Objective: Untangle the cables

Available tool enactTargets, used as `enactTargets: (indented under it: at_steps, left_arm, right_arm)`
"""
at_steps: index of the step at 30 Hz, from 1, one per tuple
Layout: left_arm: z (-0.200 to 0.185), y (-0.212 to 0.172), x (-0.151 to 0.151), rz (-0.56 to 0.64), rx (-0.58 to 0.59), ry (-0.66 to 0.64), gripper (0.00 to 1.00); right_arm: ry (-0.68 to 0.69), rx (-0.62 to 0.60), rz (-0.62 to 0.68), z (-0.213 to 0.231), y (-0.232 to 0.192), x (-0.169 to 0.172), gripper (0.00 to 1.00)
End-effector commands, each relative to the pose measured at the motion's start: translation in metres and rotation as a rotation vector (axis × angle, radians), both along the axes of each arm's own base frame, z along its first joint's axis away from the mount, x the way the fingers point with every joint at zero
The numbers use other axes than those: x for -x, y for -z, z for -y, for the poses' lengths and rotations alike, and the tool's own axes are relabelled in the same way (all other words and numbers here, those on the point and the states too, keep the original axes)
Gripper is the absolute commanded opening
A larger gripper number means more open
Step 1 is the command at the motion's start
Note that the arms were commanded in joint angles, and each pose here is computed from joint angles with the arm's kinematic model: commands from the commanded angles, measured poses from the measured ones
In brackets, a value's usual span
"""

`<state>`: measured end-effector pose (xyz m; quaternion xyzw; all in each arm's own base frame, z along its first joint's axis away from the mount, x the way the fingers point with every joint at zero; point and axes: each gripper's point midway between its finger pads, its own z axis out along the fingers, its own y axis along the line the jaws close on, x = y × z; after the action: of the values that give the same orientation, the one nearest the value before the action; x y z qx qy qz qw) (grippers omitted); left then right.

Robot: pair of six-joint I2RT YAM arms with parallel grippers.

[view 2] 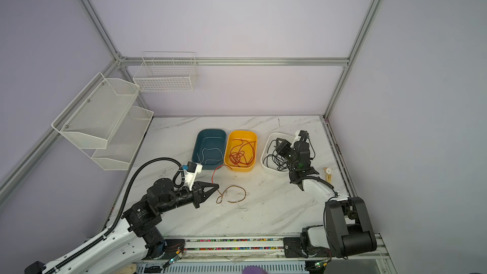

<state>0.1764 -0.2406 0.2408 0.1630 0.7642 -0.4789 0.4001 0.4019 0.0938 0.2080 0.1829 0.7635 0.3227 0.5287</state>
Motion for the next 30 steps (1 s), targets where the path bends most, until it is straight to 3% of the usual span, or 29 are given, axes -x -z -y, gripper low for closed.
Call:
enactTargets:
  at_steps: [1,11,18,30]
  left_arm:
    - [0.003,-0.072,-0.001,0.138,0.087,0.013,0.0]
    - [0.01,-0.146,-0.019,0.23,0.099,-0.03,0.0]
    - [0.019,-0.214,-0.03,0.311,0.141,-0.033,0.0]
    - [0.018,-0.274,-0.048,0.438,0.121,-0.102,0.0]
  right_arm:
    - [-0.026,0.061,0.0,0.001,-0.01,0.01,0.59]
    - [-0.355,0.035,0.115,-0.051,-0.049,0.053,0.67]
    - [-0.608,0.109,0.154,-0.129,-0.042,0.113,0.67]
    - [-0.787,0.022,0.247,-0.17,-0.034,0.175,0.68]
